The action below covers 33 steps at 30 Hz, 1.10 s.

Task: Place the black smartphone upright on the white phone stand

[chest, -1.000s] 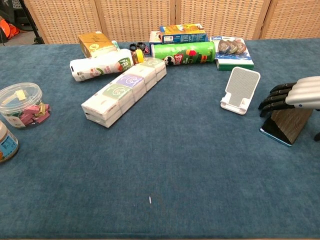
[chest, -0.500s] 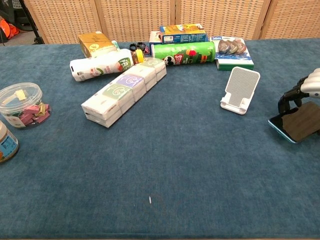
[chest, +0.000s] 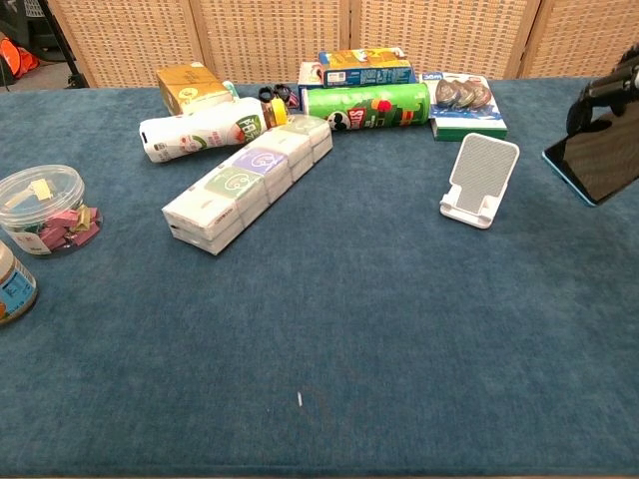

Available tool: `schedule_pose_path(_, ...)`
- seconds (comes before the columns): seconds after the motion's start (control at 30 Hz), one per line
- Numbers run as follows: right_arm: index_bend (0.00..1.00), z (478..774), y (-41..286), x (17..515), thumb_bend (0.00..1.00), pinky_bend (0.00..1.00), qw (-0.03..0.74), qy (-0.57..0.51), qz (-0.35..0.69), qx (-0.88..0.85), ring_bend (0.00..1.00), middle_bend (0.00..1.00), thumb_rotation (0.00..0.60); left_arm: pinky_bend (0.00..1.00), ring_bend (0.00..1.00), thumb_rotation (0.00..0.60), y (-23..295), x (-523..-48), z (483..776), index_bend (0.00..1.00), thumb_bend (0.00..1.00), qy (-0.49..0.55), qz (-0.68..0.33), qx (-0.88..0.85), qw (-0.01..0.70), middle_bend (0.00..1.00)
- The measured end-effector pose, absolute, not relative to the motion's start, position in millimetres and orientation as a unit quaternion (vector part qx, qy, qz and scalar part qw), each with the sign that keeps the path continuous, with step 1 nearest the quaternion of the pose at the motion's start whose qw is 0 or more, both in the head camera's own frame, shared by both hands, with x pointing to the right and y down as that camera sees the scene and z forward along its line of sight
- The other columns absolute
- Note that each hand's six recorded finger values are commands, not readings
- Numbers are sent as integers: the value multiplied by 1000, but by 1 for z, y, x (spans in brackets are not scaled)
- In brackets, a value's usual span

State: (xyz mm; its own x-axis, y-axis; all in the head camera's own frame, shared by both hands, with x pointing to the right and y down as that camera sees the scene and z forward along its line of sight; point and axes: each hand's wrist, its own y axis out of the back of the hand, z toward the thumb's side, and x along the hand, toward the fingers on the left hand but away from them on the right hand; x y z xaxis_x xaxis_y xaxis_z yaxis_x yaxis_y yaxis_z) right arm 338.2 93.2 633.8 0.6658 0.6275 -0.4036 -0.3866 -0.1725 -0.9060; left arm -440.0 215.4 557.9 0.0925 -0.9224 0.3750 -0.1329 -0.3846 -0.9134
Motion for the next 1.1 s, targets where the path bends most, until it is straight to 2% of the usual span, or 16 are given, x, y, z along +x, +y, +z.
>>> schedule_pose_path(0.23, 564, 602, 91, 289, 387, 358, 736, -84, 379, -555, 464, 549, 600, 0, 0, 600, 215, -441, 554, 0, 0, 409, -526, -644, 374, 0)
schedule_pose_path(0.47, 564, 590, 90, 237, 396, 361, 822, -35, 375, -427, 464, 549, 600, 0, 0, 600, 214, -444, 553, 0, 0, 406, -525, -650, 370, 0)
schedule_pose_path(0.67, 564, 604, 87, 201, 388, 363, 853, 22, 392, -343, 464, 549, 600, 0, 0, 600, 214, -445, 555, 0, 0, 400, -526, -656, 364, 0)
schedule_pose_path(0.83, 564, 620, 90, 188, 393, 371, 845, 52, 424, -323, 479, 561, 600, 0, 0, 600, 215, -444, 554, 0, 0, 395, -522, -663, 363, 0)
schedule_pose_path(1.1, 564, 633, 101, 174, 414, 380, 859, 77, 421, -281, 501, 561, 600, 0, 0, 600, 215, -445, 555, 0, 0, 395, -525, -664, 357, 0)
